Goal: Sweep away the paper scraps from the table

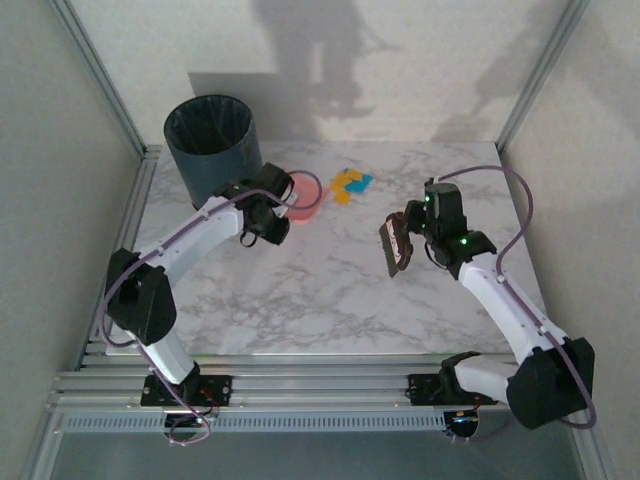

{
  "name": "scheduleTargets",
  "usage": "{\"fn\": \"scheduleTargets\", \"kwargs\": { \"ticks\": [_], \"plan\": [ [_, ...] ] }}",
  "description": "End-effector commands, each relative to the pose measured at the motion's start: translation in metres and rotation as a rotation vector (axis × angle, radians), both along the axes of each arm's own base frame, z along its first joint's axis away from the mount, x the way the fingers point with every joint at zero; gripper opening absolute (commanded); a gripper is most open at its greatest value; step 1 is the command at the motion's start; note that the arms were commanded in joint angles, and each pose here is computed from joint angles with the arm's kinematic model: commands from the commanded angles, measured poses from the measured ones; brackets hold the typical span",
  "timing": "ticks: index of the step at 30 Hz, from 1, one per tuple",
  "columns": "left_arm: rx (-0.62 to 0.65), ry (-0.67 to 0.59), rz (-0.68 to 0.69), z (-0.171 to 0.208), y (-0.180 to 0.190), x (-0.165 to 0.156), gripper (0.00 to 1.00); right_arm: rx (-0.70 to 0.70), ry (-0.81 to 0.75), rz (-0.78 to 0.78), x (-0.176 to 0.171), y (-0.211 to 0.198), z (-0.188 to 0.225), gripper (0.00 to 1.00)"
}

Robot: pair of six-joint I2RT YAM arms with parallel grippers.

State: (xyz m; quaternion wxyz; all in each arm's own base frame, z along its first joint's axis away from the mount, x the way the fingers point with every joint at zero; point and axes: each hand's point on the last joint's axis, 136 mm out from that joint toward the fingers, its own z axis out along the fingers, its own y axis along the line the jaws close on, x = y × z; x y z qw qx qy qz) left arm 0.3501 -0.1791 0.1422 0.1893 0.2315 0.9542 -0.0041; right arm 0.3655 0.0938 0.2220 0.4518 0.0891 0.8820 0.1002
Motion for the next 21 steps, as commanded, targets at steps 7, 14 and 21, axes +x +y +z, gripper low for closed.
{"fn": "scheduleTargets", "kwargs": {
  "ticks": [7,14,21],
  "plan": [
    [0.139,0.031,-0.142,-0.037,0.013,-0.024,0.00,0.167,-0.117,0.030,0.072,0.028,0.048,0.00],
    [0.205,0.135,-0.213,-0.072,0.018,-0.035,0.01,0.327,-0.104,-0.021,0.122,0.035,0.045,0.00],
    [0.193,0.226,-0.243,-0.094,0.012,-0.045,0.02,0.453,-0.076,-0.083,0.173,0.047,0.032,0.00]
  ]
}}
